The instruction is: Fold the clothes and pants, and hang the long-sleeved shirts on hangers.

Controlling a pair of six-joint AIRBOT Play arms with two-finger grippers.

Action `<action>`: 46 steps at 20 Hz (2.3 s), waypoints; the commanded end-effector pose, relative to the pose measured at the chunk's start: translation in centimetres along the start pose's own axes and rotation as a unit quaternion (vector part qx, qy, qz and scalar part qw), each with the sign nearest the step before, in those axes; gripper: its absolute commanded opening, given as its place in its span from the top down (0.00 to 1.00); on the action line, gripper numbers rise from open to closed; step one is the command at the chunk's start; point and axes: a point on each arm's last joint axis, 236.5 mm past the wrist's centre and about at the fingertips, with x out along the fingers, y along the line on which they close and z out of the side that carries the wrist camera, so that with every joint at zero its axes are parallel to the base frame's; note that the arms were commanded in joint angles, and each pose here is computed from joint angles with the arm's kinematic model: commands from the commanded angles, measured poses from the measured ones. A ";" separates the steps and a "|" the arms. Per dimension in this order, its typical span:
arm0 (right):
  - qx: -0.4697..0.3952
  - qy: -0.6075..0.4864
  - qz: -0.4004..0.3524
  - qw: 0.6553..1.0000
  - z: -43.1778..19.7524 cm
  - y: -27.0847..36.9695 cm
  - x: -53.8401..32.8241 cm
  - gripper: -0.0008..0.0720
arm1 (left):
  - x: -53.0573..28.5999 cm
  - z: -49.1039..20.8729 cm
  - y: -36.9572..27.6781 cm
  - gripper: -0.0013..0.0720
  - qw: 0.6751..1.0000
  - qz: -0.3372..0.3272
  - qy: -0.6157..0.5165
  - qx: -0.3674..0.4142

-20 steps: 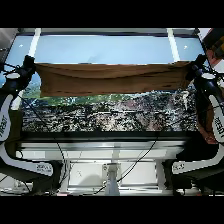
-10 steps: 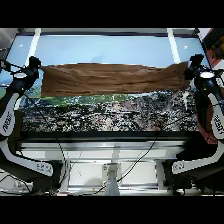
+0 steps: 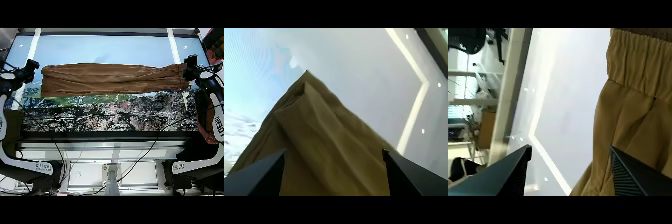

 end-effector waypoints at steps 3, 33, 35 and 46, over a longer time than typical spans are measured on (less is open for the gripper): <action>-0.105 0.025 -0.019 0.994 0.0 -0.9 -0.9 0.23 | -3.7 -3.2 6.5 0.02 0.989 0.028 0.145 -0.017; -0.129 0.102 -0.053 0.985 -1.9 -3.6 -1.9 0.24 | 2.6 -9.3 8.4 0.01 0.964 -0.046 0.259 -0.020; -0.128 0.108 -0.054 0.984 -2.2 -3.7 -2.0 0.24 | 2.9 -10.2 7.4 0.01 0.962 -0.055 0.267 0.003; -0.130 0.156 -0.064 0.977 -4.3 -4.3 -2.9 0.29 | 2.6 -10.3 4.3 0.95 0.959 -0.091 0.266 0.030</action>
